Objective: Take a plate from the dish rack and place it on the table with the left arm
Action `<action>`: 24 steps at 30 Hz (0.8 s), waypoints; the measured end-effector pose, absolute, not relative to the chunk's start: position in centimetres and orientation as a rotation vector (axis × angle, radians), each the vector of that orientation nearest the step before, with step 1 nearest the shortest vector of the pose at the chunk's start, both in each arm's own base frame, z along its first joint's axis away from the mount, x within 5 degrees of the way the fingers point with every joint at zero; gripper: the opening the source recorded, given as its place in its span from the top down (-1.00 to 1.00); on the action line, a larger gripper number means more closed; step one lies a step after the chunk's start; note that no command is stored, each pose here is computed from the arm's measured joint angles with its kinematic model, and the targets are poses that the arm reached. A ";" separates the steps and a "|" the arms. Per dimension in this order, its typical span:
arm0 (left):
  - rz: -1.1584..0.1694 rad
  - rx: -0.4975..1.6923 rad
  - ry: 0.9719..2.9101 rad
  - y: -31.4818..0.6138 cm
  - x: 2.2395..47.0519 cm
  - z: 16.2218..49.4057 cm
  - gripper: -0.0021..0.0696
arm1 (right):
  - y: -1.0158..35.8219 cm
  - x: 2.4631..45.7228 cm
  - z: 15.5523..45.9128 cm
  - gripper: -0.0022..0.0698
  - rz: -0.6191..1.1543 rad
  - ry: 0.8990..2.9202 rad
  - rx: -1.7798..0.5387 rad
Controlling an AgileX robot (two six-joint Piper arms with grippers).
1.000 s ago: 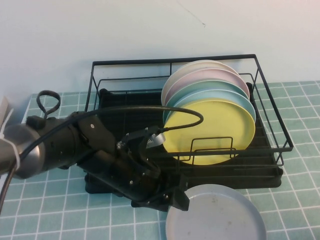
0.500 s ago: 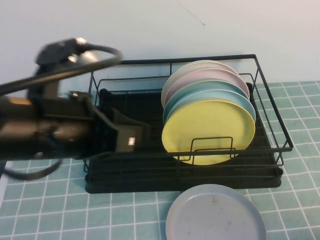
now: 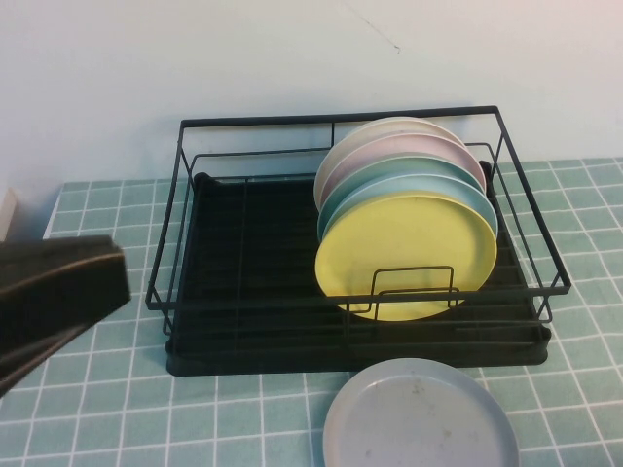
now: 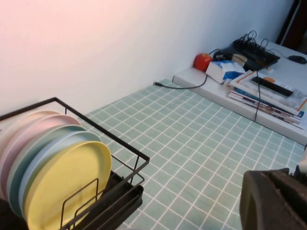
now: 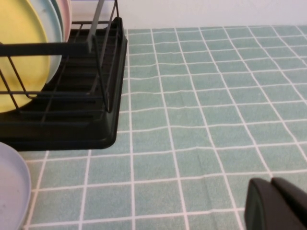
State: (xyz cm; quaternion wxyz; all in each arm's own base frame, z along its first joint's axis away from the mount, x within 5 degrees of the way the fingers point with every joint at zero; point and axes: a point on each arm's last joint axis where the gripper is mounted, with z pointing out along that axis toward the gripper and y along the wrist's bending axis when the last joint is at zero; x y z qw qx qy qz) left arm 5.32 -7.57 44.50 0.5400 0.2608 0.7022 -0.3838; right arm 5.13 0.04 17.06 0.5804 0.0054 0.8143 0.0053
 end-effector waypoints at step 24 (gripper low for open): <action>-0.393 0.390 1.478 -1.5 -0.2 33.4 0.95 | 0.0 5.1 17.1 0.94 0.012 1.903 0.013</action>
